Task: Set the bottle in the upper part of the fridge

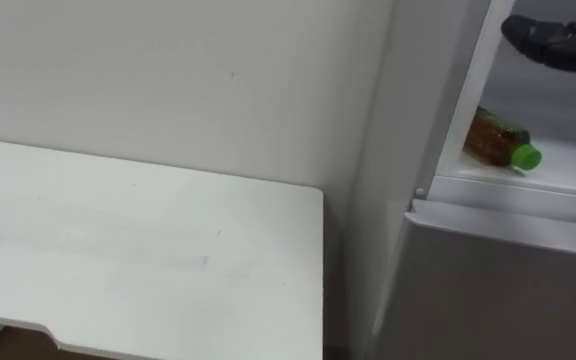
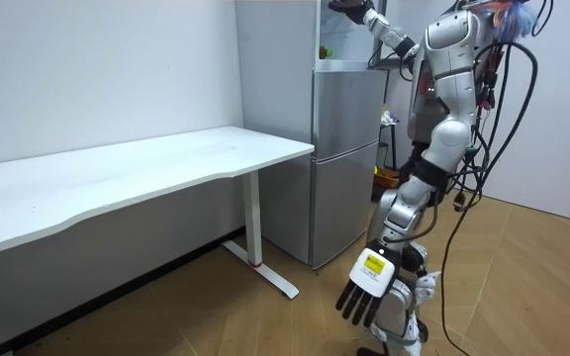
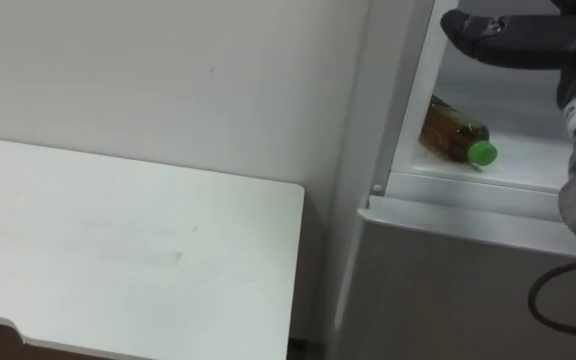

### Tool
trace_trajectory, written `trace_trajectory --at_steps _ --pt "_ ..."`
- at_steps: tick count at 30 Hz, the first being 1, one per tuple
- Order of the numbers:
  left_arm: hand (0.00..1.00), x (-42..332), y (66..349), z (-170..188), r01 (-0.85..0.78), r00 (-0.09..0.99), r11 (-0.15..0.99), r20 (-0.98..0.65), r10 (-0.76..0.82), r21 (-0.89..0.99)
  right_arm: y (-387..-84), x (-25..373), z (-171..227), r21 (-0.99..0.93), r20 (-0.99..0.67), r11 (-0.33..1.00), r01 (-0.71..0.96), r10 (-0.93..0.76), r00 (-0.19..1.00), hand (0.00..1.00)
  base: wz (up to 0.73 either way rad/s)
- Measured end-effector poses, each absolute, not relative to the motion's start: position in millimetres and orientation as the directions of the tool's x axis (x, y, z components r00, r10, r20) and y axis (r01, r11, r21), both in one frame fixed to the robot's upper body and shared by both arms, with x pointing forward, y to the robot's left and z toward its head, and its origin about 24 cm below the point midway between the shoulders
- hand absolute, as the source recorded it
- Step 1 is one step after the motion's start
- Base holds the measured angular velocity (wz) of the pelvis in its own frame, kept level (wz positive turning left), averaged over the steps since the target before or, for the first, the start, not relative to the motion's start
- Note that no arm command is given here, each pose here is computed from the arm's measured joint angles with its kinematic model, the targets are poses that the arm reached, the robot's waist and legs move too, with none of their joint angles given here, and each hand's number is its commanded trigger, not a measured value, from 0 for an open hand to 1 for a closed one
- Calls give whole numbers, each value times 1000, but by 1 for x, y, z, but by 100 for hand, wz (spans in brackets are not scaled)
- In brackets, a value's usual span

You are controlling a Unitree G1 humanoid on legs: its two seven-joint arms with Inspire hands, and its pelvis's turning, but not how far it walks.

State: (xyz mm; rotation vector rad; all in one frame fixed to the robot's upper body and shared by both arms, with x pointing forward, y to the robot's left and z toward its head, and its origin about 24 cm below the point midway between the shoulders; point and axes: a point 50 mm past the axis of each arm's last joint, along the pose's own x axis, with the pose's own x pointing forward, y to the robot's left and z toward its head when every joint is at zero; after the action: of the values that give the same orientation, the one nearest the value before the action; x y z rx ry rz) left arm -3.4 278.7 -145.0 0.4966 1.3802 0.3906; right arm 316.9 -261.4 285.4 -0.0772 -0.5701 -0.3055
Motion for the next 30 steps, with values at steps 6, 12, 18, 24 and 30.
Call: trace_trajectory --at_steps 6,12,18,24,30 --pt "0 -2 278 -145 24 168 838 -828 534 545 -255 308 279 -13 555 957 291 -235 798 0 -4" --pt "0 4 274 -147 44 190 840 -830 525 541 -241 290 282 -66 635 958 280 -176 752 0 0" --pt "0 9 270 -149 58 213 840 -829 517 539 -230 277 281 -68 682 972 227 -121 722 0 -9" --pt "0 13 269 -150 54 228 843 -828 512 536 -227 266 279 -17 703 982 187 -121 700 0 -10" --pt "0 6 262 -154 79 204 850 -843 498 521 -217 252 272 121 712 992 26 -105 695 0 -9"
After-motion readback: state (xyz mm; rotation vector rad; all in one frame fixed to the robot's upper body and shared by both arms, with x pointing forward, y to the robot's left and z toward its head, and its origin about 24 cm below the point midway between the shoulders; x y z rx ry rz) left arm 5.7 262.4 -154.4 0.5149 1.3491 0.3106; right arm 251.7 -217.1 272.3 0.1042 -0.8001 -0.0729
